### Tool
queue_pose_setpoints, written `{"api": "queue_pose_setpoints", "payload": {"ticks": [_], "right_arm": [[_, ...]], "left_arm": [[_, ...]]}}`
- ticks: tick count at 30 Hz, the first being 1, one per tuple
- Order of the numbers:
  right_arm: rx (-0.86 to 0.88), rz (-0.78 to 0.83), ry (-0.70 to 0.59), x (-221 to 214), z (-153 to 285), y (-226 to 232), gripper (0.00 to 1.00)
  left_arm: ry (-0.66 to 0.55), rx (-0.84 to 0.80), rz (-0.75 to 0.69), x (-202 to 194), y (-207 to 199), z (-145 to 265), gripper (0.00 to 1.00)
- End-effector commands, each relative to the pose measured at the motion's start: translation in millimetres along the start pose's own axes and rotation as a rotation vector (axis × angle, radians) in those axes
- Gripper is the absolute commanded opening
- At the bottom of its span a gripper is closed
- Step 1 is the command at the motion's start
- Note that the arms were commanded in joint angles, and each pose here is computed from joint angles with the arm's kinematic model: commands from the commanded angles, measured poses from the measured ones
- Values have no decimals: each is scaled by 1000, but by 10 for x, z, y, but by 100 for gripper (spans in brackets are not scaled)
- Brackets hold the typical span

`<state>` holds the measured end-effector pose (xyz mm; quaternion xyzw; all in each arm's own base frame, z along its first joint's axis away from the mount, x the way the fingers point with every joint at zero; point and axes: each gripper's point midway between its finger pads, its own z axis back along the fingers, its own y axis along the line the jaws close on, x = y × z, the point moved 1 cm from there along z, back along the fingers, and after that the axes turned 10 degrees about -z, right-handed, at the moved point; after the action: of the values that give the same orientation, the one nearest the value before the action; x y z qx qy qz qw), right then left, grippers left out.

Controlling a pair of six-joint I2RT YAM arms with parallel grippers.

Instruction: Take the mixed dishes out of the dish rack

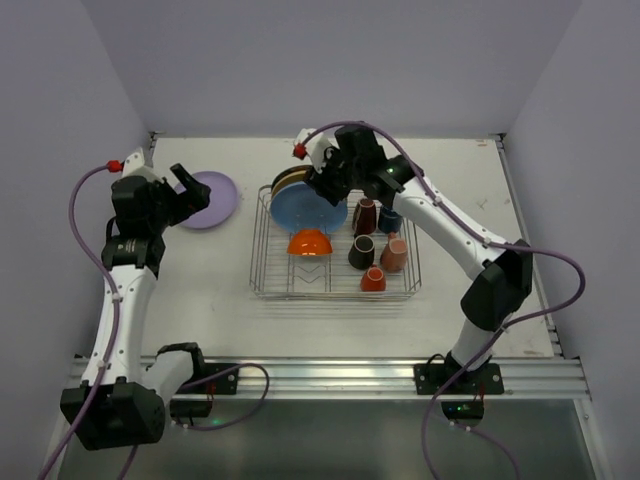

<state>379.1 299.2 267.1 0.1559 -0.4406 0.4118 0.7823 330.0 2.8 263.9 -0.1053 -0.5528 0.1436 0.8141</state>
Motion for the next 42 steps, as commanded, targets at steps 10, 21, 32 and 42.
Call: {"api": "queue_pose_setpoints", "payload": {"ticks": [10,21,32,42], "right_arm": [[-40,168,97,-103,-308,-97,45],[8,228,81,-130,-517,-10,36],[-16,283,13,-143,-766,-45,31],[-51,398,-122,-81,-671,-4,8]], "left_arm": [[-26,85,-237,-85,-102,214,100],[-10,93,-256,-175,-74,169,100],[-16,85,-266,-191,-97,177,100],[-16,79,-271,-206,-107,185,100]]}}
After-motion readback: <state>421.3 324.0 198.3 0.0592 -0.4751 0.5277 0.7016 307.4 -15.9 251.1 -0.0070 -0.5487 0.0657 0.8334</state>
